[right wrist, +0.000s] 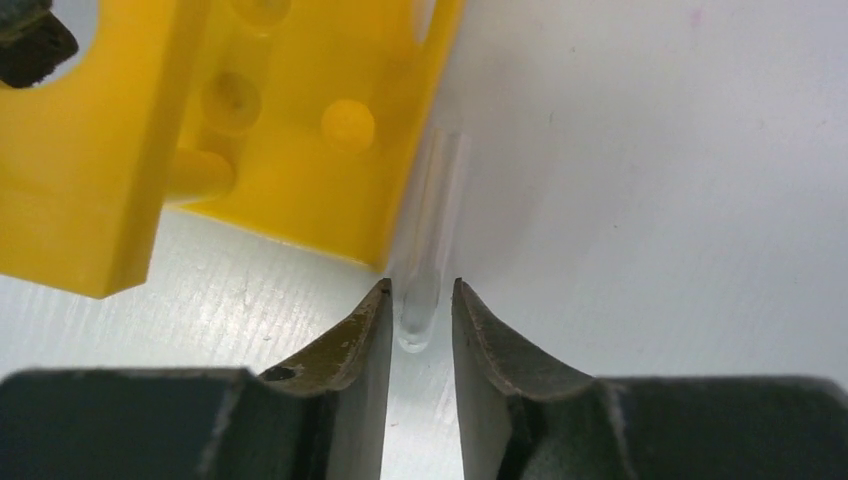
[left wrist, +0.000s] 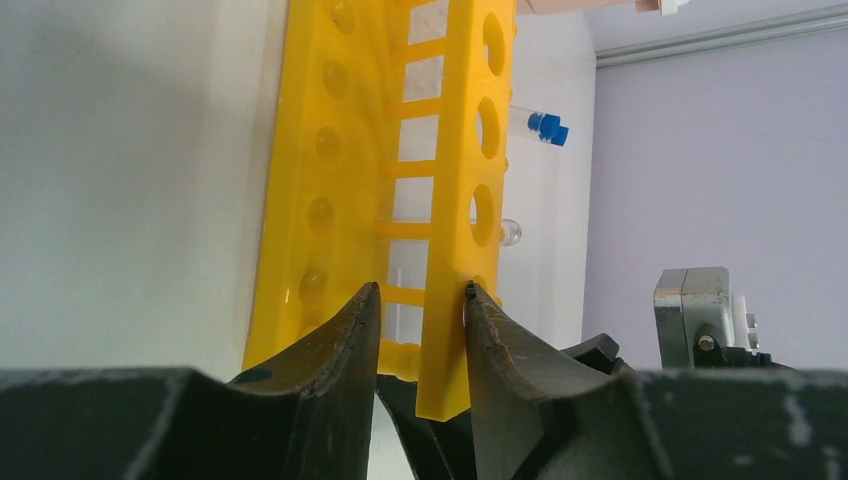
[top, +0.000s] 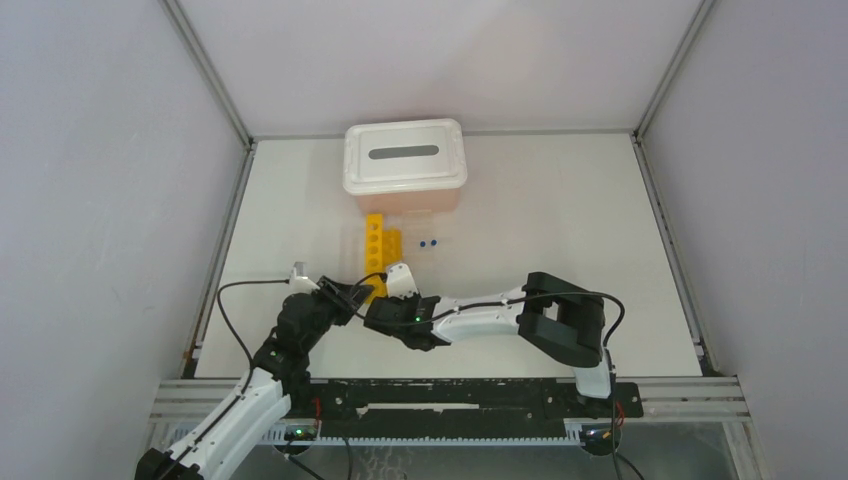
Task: Organize the chemistry lab equipment
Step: Pick up the test tube at the center of the board.
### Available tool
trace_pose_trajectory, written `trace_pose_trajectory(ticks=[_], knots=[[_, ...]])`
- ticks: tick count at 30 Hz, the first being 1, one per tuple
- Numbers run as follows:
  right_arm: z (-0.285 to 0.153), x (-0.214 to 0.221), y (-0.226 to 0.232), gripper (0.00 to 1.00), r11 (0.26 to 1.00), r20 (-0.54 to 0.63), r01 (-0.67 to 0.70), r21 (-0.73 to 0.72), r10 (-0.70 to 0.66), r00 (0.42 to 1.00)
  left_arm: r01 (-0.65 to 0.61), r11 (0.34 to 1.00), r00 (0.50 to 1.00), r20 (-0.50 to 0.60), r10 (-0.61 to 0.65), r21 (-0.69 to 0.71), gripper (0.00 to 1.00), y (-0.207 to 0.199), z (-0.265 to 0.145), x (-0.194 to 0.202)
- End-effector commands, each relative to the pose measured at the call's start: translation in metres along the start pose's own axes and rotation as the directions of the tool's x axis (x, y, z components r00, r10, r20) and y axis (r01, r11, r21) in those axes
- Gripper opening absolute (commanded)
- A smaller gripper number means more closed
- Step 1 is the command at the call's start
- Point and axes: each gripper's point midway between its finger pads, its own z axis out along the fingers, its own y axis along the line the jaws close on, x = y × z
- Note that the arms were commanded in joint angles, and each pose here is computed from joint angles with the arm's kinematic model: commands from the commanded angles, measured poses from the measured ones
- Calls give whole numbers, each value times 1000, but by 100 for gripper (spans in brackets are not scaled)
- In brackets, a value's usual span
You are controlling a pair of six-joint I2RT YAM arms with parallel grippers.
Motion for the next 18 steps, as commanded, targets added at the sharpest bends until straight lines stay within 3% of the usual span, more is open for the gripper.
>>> trace_pose_trajectory(ticks=[1, 9, 14, 18], knots=[[1, 16, -1, 32, 999, -48, -4, -38, 2, 999, -63, 955, 991, -134, 25, -289, 39, 112, -16, 47], [2, 24, -2, 5, 999, -73, 3, -48, -7, 997, -58, 955, 991, -133, 20, -290, 39, 112, -16, 48], [-11, 22, -9, 3, 998, -59, 1, -55, -5, 998, -53, 957, 991, -134, 15, -286, 42, 112, -17, 48], [-26, 13, -12, 3, 996, -31, 9, -89, -12, 999, -46, 960, 992, -126, 11, -276, 52, 109, -16, 47]])
